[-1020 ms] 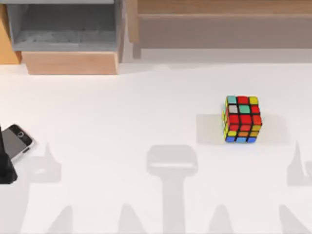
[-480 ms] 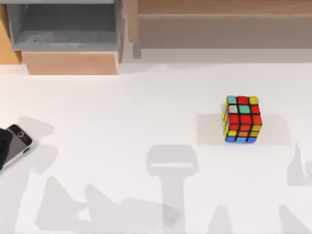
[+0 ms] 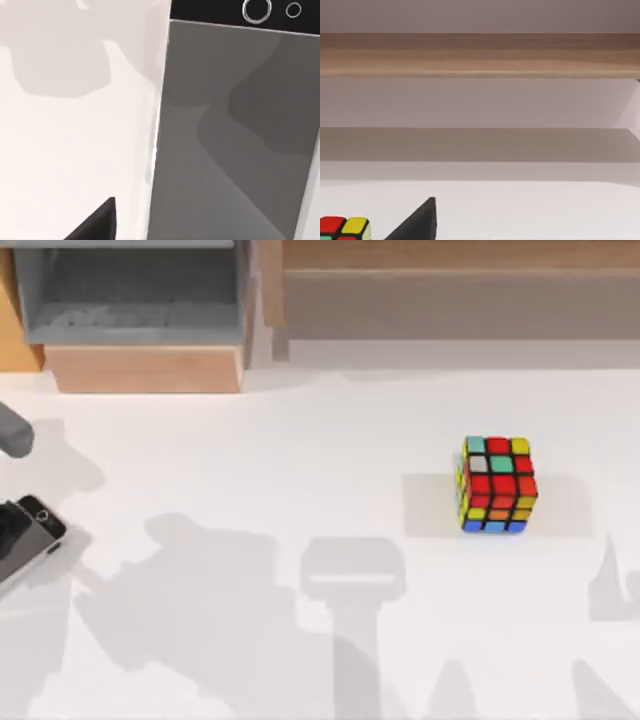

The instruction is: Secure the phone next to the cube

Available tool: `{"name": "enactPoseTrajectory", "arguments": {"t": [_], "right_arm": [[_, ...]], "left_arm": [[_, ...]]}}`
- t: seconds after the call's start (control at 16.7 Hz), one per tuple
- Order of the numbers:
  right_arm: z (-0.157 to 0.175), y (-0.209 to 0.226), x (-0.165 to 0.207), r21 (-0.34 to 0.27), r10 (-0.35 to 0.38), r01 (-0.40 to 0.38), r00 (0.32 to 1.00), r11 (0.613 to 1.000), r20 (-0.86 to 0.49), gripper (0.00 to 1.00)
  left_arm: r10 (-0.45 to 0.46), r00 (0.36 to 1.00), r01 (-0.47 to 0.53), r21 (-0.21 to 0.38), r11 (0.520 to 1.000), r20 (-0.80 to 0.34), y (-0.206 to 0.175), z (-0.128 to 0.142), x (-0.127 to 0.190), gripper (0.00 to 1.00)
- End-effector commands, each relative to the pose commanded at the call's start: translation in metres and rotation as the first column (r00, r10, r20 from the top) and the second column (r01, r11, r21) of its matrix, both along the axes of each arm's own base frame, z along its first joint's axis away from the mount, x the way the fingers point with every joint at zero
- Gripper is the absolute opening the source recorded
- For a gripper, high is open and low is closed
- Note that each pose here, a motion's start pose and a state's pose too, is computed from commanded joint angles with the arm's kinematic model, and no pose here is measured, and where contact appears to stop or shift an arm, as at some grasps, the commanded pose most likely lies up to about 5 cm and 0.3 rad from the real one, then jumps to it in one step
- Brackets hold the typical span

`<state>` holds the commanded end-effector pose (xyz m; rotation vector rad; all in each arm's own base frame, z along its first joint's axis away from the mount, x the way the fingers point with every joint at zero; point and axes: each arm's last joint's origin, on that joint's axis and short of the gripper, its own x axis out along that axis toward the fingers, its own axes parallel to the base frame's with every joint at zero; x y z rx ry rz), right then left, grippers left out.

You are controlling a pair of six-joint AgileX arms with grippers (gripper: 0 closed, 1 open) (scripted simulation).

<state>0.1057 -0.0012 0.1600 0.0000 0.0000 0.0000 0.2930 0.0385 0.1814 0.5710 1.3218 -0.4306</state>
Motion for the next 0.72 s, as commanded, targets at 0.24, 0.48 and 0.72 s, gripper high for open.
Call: {"name": "enactPoseTrajectory", "arguments": {"t": [0.24,0.48,0.72], "right_arm": [[0.0,0.0,0.0,0.0,0.0,0.0,1.0,1.0,0.0,1.0],[0.0,0.0,0.0,0.0,0.0,0.0,1.0,1.0,0.0,1.0],[0.0,0.0,0.0,0.0,0.0,0.0,1.0,1.0,0.0,1.0]], "left_arm": [[-0.082,0.982,0.08,-0.018,0.997,-0.17,0.009,-0.027,0.028,1.0],[-0.1,0.974,0.097,-0.026,0.995,-0.202,0.011,-0.033,0.033,1.0],[-0.102,0.974,0.099,-0.026,0.995,-0.204,0.009,-0.035,0.033,1.0]]}}
